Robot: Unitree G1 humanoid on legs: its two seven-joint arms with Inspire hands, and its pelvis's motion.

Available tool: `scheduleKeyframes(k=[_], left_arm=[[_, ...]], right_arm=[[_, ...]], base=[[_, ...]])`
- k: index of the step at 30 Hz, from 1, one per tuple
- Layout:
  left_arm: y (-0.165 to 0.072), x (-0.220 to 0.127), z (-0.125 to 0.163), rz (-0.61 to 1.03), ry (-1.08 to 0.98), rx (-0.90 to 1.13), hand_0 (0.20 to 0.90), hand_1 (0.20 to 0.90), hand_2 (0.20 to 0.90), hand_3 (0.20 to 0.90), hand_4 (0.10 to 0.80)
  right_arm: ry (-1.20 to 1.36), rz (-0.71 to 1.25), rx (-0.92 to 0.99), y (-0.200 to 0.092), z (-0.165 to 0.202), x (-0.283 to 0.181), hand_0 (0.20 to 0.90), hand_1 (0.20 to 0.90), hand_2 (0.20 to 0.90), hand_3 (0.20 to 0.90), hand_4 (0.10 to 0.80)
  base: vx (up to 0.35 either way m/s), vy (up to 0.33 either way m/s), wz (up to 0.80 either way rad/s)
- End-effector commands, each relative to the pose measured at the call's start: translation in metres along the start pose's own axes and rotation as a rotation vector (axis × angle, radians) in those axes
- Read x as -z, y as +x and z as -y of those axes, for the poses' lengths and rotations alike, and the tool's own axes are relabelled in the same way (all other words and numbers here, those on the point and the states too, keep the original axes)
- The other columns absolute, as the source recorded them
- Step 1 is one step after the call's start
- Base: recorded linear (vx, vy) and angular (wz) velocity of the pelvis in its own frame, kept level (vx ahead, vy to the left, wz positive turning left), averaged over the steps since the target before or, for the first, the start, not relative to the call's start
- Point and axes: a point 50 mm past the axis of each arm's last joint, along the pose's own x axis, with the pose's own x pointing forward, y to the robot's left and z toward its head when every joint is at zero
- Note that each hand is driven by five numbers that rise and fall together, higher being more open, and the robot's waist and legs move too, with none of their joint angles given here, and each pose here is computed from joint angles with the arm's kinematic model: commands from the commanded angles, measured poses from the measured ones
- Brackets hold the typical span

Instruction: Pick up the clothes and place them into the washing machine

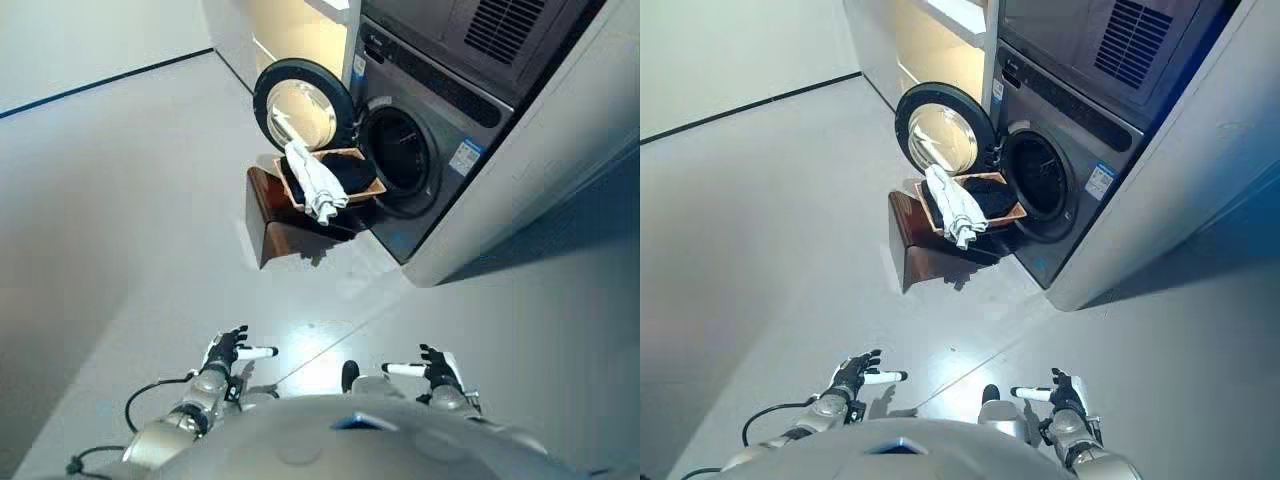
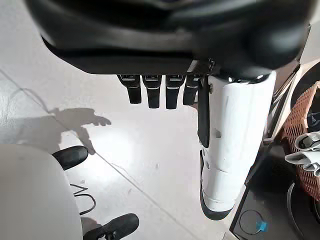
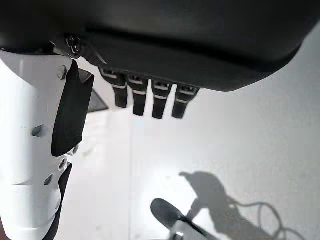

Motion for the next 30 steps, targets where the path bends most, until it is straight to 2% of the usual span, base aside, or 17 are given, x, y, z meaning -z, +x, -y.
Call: scheduleKeyframes(k=[1, 12, 30], left_arm=[[0.008, -0.031, -0.016, 0.093, 0.018, -0.061, 0.900, 0.900, 0.900, 0.900, 0.800], [0.006, -0.016, -0.009, 0.017, -0.073, -0.039, 0.900, 0.900, 0.900, 0.900, 0.800], [0.006, -0.015, -0.006, 0.004, -0.040, -0.042, 0.900, 0.900, 0.900, 0.900, 0.800]], right_arm=[[-0.003, 0.071, 0.032, 0.008, 0.011, -0.027, 0.900, 0.900, 0.900, 0.900, 0.800], [-0.034, 0.056, 0.019, 0.008, 0.010, -0.025, 0.900, 0.900, 0.900, 0.900, 0.800], [-0.044, 0.020, 0.018, 0.008, 0.013, -0.018, 0.900, 0.900, 0.900, 0.900, 0.800]], base=[[0.000, 0.000, 0.00], [0.000, 0.000, 0.00], [0.000, 0.000, 0.00]])
